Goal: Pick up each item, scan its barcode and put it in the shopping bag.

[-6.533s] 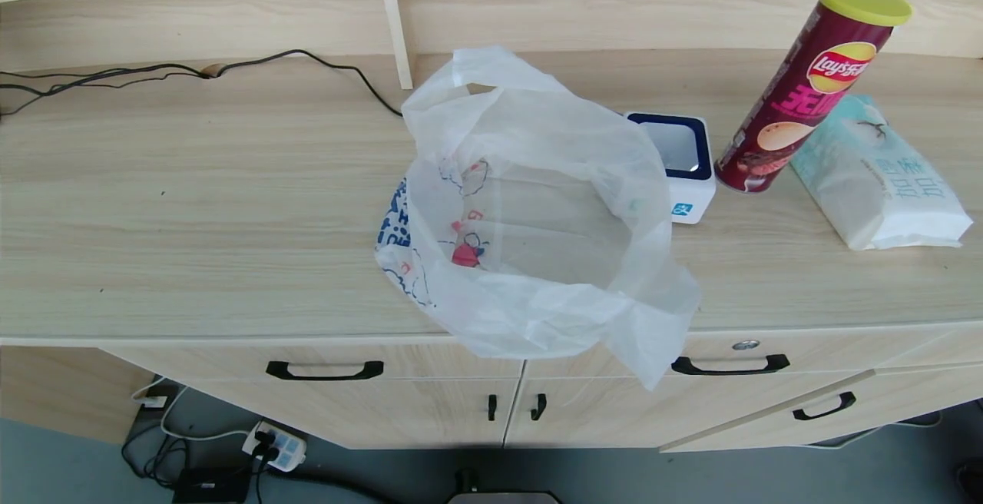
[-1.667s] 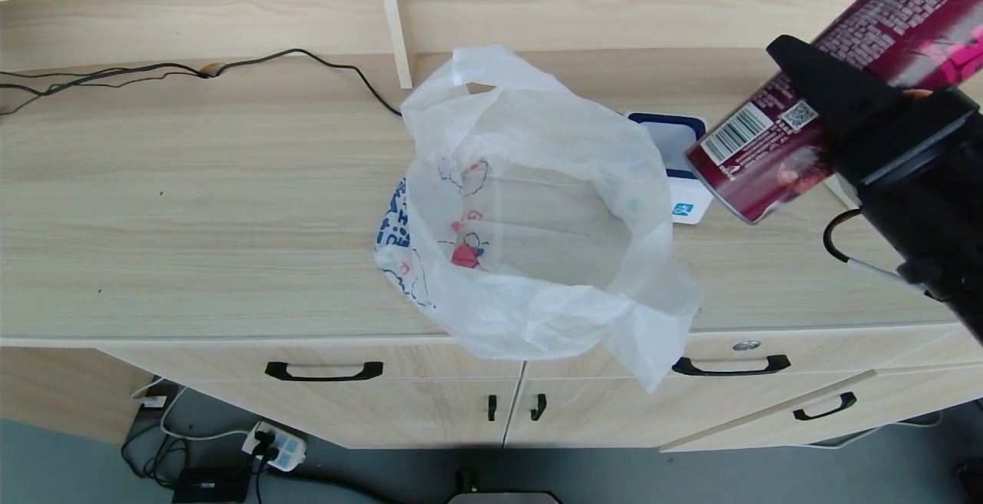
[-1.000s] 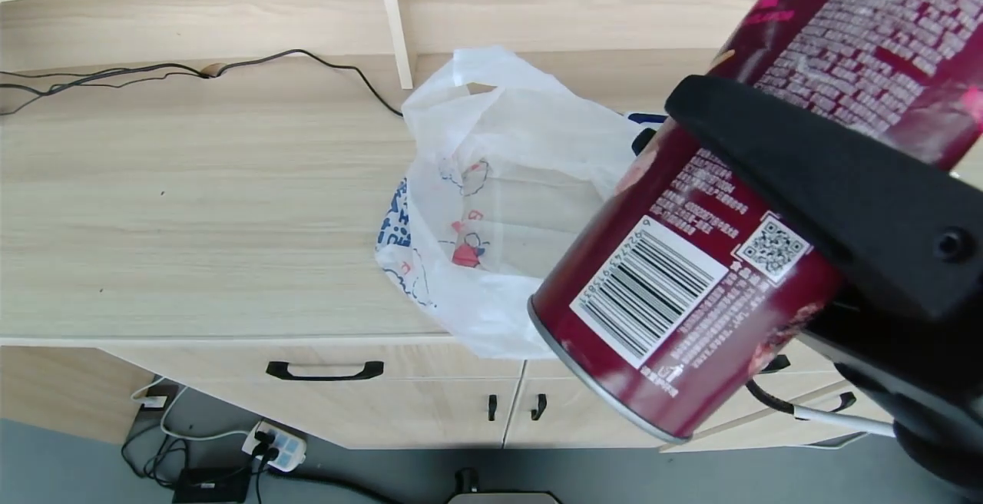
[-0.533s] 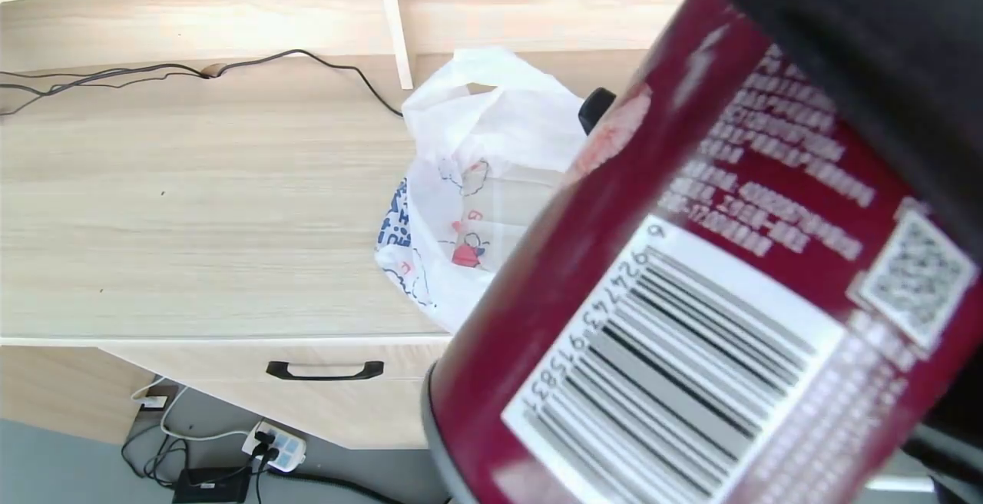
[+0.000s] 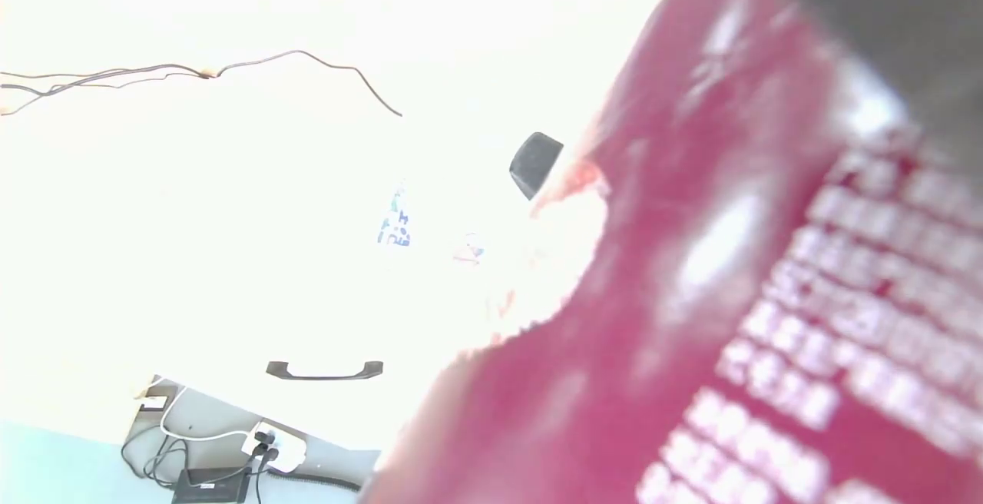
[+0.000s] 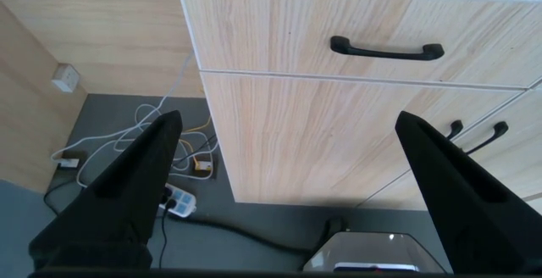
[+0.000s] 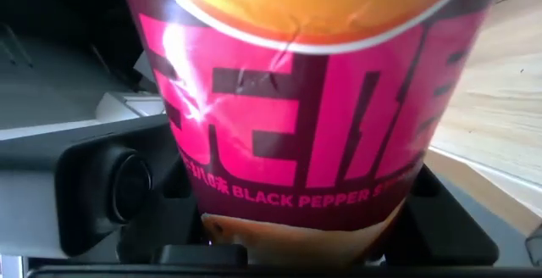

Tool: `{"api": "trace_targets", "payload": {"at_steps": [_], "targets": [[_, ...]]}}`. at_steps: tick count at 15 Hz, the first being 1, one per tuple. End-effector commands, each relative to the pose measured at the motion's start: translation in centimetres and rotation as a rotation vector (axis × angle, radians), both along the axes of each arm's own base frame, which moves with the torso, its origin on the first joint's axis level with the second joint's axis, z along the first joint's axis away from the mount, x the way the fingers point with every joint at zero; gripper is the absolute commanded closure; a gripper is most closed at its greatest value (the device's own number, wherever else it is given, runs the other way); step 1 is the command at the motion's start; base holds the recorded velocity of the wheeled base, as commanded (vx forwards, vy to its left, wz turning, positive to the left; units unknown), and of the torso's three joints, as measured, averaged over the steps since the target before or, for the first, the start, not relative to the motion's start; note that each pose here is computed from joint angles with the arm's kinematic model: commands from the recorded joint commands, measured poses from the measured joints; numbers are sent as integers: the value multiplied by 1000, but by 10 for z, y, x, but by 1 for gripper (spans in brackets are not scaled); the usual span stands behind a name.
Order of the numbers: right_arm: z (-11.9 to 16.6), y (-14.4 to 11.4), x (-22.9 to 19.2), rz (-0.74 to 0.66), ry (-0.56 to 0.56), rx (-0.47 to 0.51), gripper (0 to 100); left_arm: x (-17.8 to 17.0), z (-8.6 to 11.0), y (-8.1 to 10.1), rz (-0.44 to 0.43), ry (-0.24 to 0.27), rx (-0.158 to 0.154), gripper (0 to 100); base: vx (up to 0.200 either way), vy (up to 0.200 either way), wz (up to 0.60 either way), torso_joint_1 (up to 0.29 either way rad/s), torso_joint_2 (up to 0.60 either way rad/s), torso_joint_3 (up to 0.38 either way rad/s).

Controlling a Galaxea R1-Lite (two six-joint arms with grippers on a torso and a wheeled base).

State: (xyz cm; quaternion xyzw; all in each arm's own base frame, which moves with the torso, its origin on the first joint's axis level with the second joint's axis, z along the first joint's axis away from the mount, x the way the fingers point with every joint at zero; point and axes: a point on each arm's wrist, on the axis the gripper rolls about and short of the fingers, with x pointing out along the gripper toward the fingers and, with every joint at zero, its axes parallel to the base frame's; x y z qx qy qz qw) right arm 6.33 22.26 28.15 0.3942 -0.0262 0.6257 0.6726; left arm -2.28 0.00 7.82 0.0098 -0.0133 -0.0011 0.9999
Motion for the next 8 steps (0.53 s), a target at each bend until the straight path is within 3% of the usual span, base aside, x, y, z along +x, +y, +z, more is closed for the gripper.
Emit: {"api": "trace_targets", "payload": {"at_steps": [1,3,5,8], "targets": [[-1,0,2,-12,4,-1,100,0,0,0,-1,1,0,0,0,0,0,0,0,0],[-10,-6,17,-129,25,-31,100,0,0,0,-1,1,0,0,0,0,0,0,0,0],[-31,-28,56,-366,32,-115,100,0,0,0,-1,1,0,0,0,0,0,0,0,0],[-42,-80,111,-724,-126,-266,100,0,0,0,-1,1,0,0,0,0,0,0,0,0]]}}
